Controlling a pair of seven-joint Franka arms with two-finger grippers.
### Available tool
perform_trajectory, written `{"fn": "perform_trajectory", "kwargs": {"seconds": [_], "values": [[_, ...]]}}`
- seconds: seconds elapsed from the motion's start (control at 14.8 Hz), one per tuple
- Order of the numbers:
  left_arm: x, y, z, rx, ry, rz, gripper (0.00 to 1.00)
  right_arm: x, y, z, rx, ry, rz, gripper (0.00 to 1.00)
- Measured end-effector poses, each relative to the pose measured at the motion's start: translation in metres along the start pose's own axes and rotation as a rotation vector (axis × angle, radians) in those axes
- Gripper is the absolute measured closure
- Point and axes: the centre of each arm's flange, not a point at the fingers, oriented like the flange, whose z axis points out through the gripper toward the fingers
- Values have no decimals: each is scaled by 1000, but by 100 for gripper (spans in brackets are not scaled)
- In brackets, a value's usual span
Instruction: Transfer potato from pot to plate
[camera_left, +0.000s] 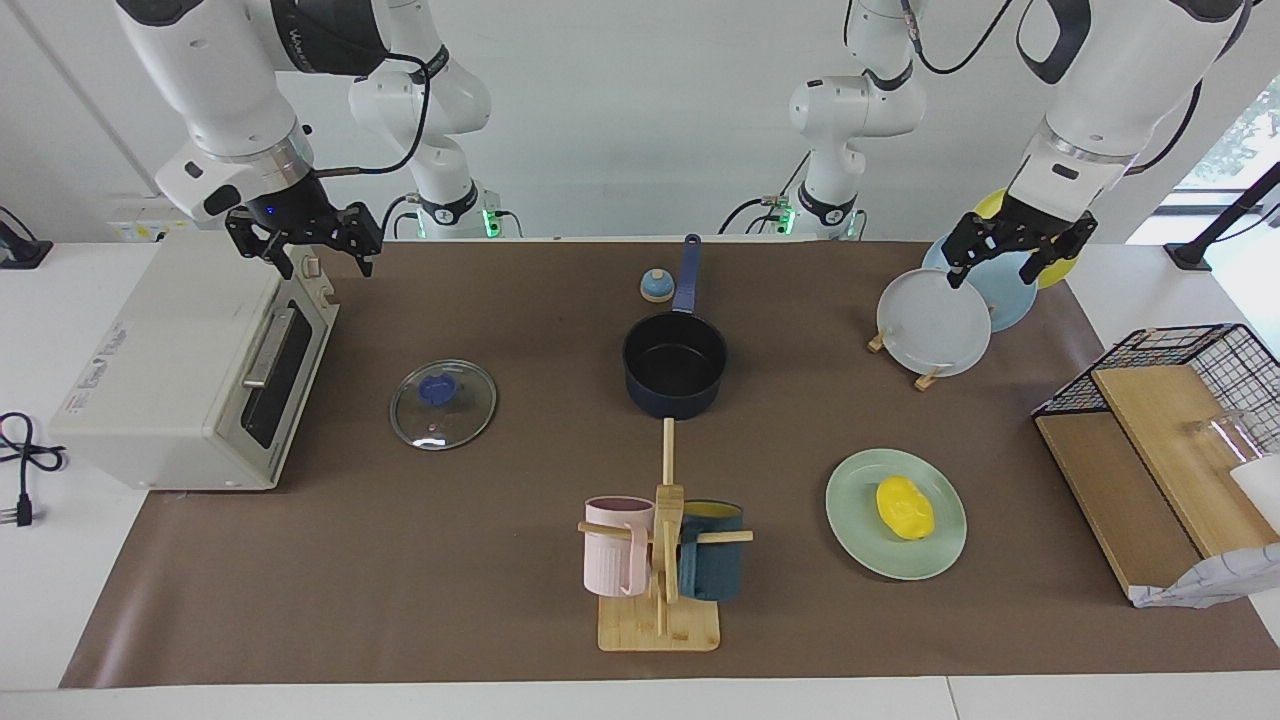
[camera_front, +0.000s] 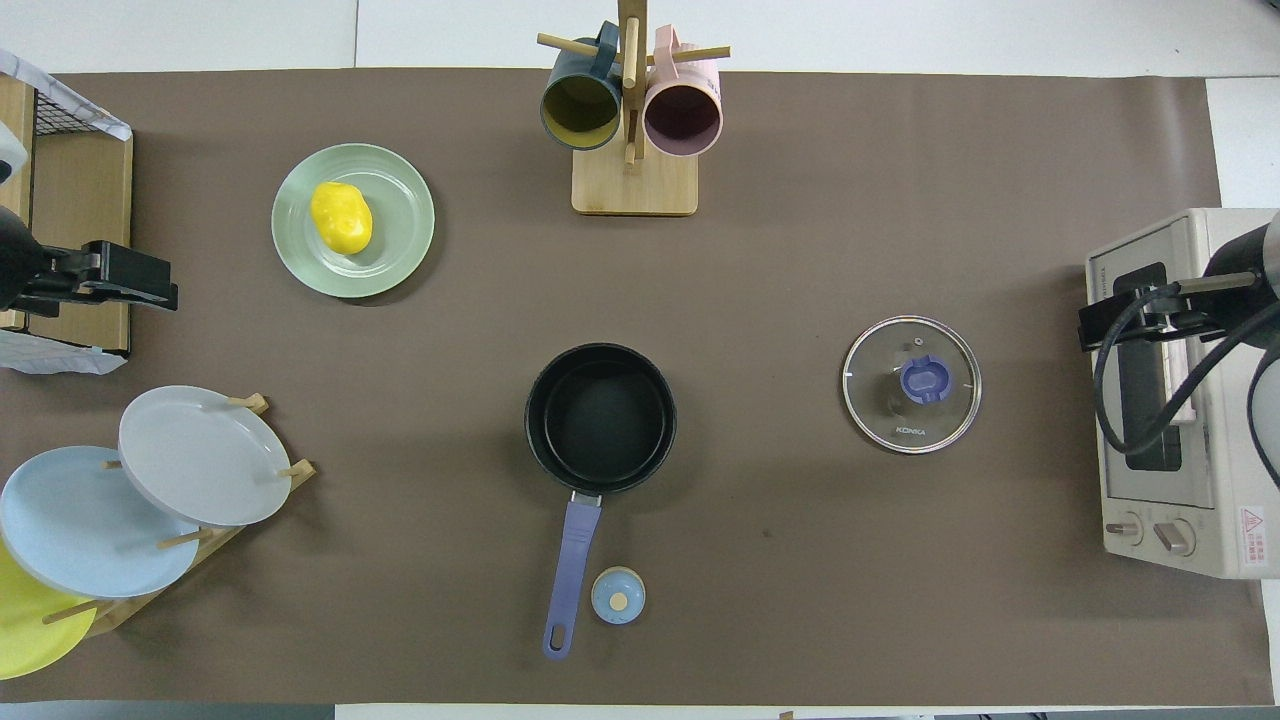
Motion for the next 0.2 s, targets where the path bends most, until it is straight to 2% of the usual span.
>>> {"fn": "perform_trajectory", "kwargs": {"seconds": [0.2], "values": [[0, 2, 0, -25, -2, -1, 0, 0, 0, 0, 0, 0, 0, 0]]}}
